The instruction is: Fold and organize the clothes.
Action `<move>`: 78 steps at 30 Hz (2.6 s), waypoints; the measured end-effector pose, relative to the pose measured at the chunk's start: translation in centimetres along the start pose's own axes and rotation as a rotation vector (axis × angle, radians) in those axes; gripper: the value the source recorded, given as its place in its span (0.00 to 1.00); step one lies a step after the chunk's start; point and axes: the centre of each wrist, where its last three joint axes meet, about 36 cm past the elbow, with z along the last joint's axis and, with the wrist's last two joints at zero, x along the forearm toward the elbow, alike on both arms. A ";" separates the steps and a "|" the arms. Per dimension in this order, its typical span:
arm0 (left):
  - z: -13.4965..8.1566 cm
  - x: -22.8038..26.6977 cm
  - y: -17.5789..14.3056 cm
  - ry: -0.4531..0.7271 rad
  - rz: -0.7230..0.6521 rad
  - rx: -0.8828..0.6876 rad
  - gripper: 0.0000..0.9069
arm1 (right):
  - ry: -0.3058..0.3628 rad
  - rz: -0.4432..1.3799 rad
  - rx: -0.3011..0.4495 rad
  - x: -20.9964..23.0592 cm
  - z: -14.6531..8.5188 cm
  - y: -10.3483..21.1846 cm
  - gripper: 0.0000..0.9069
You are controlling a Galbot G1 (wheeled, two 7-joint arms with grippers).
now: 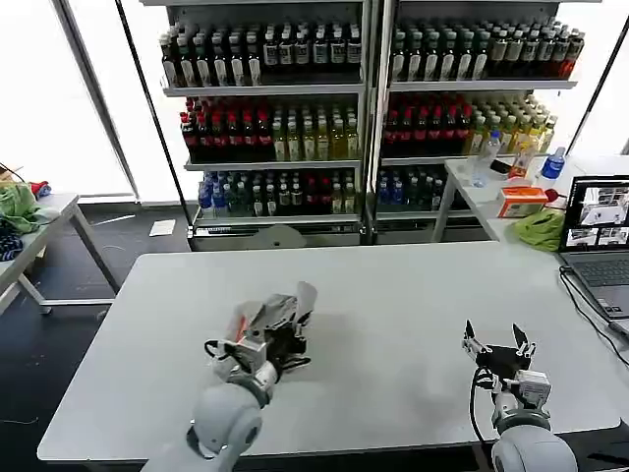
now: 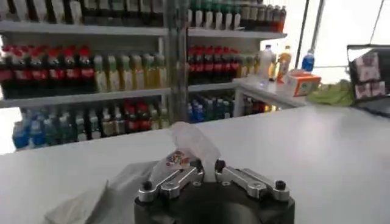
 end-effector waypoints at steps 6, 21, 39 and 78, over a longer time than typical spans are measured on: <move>0.7 -2.8 -3.8 0.005 0.101 0.010 1.00 | 0.009 0.008 0.006 -0.2 0.3 -0.4 1.00; -1.1 -5.5 -8.2 -0.050 0.176 0.189 1.00 | 0.038 -0.032 -0.054 -0.9 -0.5 0.7 1.00; -2.4 -0.6 3.3 -0.044 -0.186 0.117 1.00 | 0.243 -0.304 -0.304 -2.2 -2.0 7.3 1.00; -2.8 6.7 11.0 -0.047 -0.445 0.114 1.00 | 0.345 -0.389 -0.198 -4.5 -1.0 9.8 0.00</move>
